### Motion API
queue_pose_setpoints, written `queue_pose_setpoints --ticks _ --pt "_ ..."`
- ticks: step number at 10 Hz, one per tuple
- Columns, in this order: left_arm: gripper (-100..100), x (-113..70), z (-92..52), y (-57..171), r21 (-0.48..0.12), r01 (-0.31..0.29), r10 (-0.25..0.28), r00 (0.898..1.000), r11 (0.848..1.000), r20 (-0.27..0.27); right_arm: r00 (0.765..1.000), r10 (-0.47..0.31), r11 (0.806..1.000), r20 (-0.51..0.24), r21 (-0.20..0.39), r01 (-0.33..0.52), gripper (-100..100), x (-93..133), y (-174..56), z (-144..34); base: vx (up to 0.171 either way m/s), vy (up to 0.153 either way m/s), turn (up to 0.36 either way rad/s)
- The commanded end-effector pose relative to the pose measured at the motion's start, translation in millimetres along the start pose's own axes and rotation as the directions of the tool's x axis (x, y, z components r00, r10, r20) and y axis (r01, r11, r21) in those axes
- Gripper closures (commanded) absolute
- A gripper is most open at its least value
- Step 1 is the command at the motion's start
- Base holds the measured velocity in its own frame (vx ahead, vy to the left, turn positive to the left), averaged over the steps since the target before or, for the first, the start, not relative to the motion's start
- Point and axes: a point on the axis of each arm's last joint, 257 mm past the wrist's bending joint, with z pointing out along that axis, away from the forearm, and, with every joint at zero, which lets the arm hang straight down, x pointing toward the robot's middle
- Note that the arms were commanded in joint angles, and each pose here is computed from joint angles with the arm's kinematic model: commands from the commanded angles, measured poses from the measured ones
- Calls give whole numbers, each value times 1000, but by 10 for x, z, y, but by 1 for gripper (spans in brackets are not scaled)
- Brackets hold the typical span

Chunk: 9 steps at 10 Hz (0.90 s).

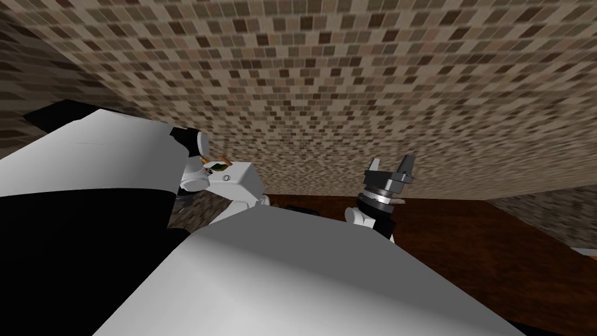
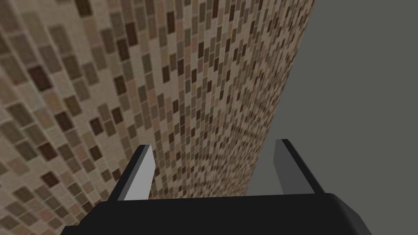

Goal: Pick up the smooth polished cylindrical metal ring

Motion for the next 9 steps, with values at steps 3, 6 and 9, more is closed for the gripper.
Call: queue_pose_setpoints --ticks 3,6,9 --pt "-100 -99 33 -232 25 69 -69 998 997 5 1000 0 1000 0 0 0 0 -1 0 -1 -46 9 -105" --pt "-100 -262 97 -477 49 168 -170 985 985 31 1000 0 1000 0 0 0 0 -1 0 -1 -54 14 -125" --pt "-100 -288 56 -757 90 227 -228 974 970 6 1000 0 1000 0 0 0 0 0 0 0 -57 14 -218"
